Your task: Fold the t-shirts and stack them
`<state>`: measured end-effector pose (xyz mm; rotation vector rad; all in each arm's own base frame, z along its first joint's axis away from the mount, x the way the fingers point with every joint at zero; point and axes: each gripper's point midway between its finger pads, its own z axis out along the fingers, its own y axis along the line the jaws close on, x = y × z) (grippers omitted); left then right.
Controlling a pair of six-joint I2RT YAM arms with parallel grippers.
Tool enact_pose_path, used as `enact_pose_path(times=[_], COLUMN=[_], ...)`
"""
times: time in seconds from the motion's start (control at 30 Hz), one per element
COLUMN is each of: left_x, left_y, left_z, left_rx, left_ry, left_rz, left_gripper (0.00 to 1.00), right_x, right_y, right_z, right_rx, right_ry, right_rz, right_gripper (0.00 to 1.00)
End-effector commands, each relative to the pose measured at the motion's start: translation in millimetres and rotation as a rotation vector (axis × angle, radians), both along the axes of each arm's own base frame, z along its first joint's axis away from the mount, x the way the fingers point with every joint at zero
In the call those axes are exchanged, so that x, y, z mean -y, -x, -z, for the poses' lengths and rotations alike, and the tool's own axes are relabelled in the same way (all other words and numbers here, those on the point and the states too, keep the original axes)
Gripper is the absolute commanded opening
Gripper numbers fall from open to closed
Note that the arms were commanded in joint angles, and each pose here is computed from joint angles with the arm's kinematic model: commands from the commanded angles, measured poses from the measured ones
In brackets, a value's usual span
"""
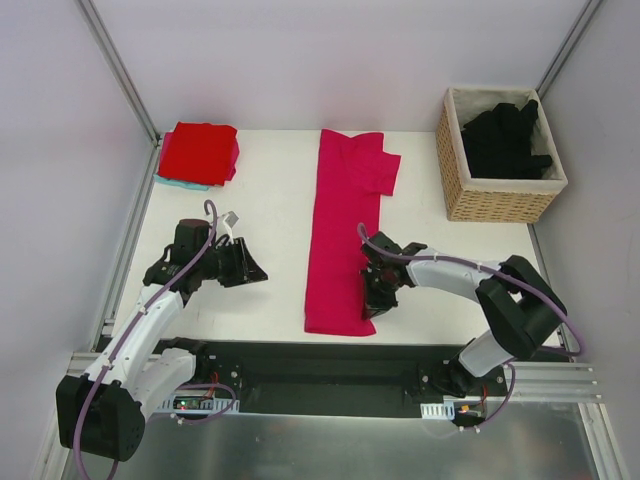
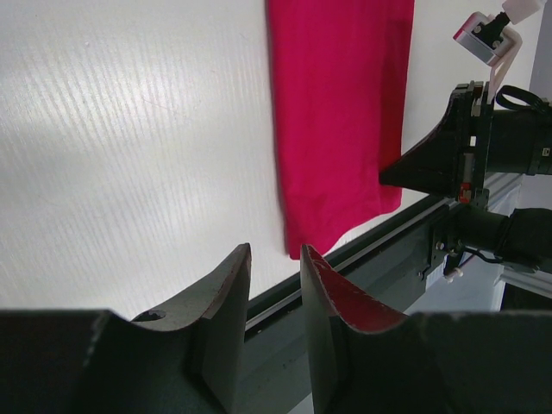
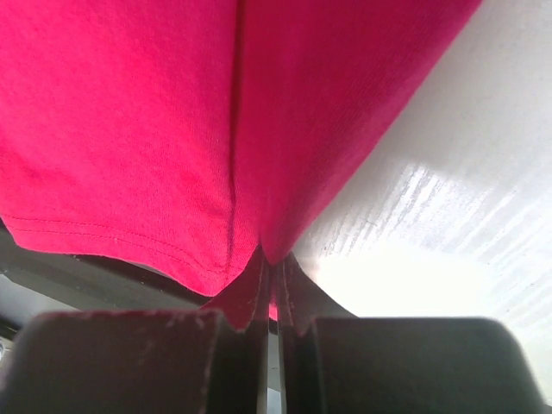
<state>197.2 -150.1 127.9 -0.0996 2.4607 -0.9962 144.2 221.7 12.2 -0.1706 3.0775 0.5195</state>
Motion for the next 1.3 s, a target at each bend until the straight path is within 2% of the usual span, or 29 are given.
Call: enact_pose_path(times=[0.0,0.03,0.07,0.1,0.17,0.27,0.33,0.43,0.47,0.53,0.6,0.63,0.7,0.8,0.97,1.27], left_x=[4,4,6,6,9,12,12,11,11,11,10,11,11,16,39,60], left_y=[-4,-3,-2,-2,2,8,10,9,10,9,12,10,13,18,31,54], left_z=[-14,-14,-14,-13,-11,-1,5,6,7,9,17,18,27,40,62,99], left_rx=[0.036,0.031,0.025,0.021,0.001,-0.052,-0.084,-0.087,-0.095,-0.094,-0.119,-0.108,-0.130,-0.148,-0.198,-0.300], left_ry=[0.022,0.025,0.032,0.035,0.048,0.058,0.058,0.055,0.058,0.061,0.063,0.065,0.056,0.026,-0.042,-0.083], left_rz=[0.013,0.016,0.023,0.024,0.043,0.071,0.066,0.052,0.044,0.033,0.015,0.008,-0.019,-0.017,0.059,0.135], left_gripper=[0.29,0.29,0.29,0.30,0.31,0.31,0.30,0.30,0.30,0.30,0.30,0.30,0.30,0.30,0.28,0.25], right_x=[27,27,26,29,33,47,60,71,71,72,63,67,61,57,47,39], right_y=[-5,-6,-9,-8,-16,-27,-30,-28,-28,-22,-23,-14,-14,-3,6,28], right_z=[9,9,7,6,-3,-23,-31,-42,-53,-43,-52,-38,-46,-38,-38,-31], right_rx=[0.017,0.016,0.022,0.018,0.080,0.200,0.249,0.319,0.360,0.346,0.379,0.358,0.389,0.359,0.291,0.227], right_ry=[0.152,0.163,0.165,0.180,0.192,0.207,0.230,0.188,0.126,0.035,-0.122,-0.138,-0.235,-0.277,-0.288,-0.377], right_rz=[-0.005,-0.004,-0.001,0.003,0.030,0.108,0.141,0.192,0.215,0.271,0.303,0.313,0.319,0.260,0.121,0.091], right_gripper=[0.06,0.11,0.24,0.29,0.39,0.47,0.48,0.49,0.50,0.50,0.51,0.51,0.51,0.51,0.45,0.42])
